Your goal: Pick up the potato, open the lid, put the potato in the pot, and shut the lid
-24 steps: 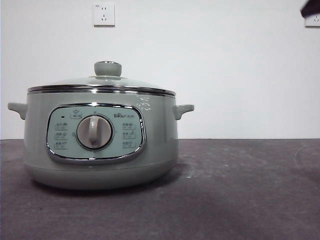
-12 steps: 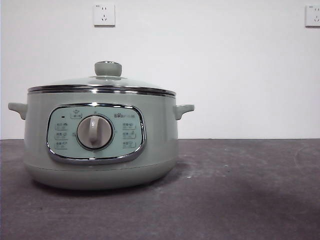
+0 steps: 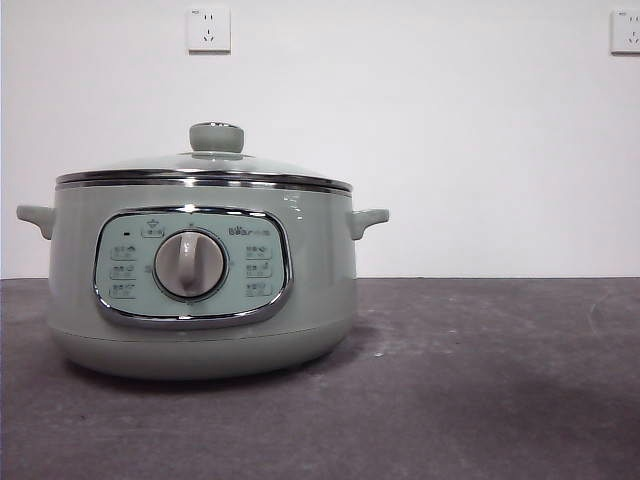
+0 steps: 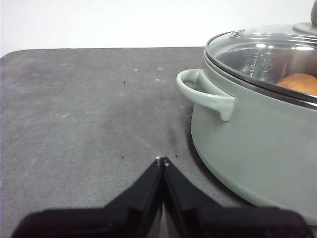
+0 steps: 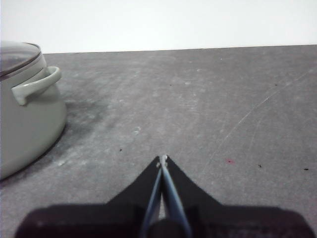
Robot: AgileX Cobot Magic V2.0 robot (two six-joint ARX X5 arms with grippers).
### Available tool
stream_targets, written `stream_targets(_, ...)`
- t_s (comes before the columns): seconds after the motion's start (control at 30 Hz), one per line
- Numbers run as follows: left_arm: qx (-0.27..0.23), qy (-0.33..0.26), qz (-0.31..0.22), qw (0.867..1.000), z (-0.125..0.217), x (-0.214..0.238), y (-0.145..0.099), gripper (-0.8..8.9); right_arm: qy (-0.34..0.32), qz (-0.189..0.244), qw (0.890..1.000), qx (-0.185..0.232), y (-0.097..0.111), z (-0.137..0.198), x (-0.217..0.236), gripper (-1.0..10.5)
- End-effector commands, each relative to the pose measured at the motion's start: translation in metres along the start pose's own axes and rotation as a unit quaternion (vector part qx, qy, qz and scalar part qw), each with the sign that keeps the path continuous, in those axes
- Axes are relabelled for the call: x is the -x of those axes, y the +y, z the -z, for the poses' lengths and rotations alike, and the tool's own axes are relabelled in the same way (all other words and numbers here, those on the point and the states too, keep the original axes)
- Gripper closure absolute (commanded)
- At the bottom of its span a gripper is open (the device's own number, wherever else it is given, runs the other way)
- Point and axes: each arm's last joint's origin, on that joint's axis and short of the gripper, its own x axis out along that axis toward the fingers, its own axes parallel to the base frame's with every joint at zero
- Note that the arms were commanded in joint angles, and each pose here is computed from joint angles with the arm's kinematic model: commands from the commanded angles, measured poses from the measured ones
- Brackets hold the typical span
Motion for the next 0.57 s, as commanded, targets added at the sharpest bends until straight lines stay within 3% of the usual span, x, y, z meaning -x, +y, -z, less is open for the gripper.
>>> stream_targets(0.03,-0.005,0.005,0.001,1.000,0.0045,-0.0014,0.0003,8.17,0.008,-0.001,0.999,-0.044,-0.0002,0.0046,-0.0010,9.5)
stream_targets(0.1,-0.005,0.005,0.001,1.000,0.0045,-0.0014,0.0003,8.17,0.008,0.000,0.998,-0.060,-0.0002,0.0044,-0.0010,9.5)
stream_targets(0.57,-0.005,0.005,0.001,1.000,0.0045,-0.0014,0.0003,8.17,0.008,0.002,0.998,-0.060,-0.0003,0.0044,-0.0010,9.5)
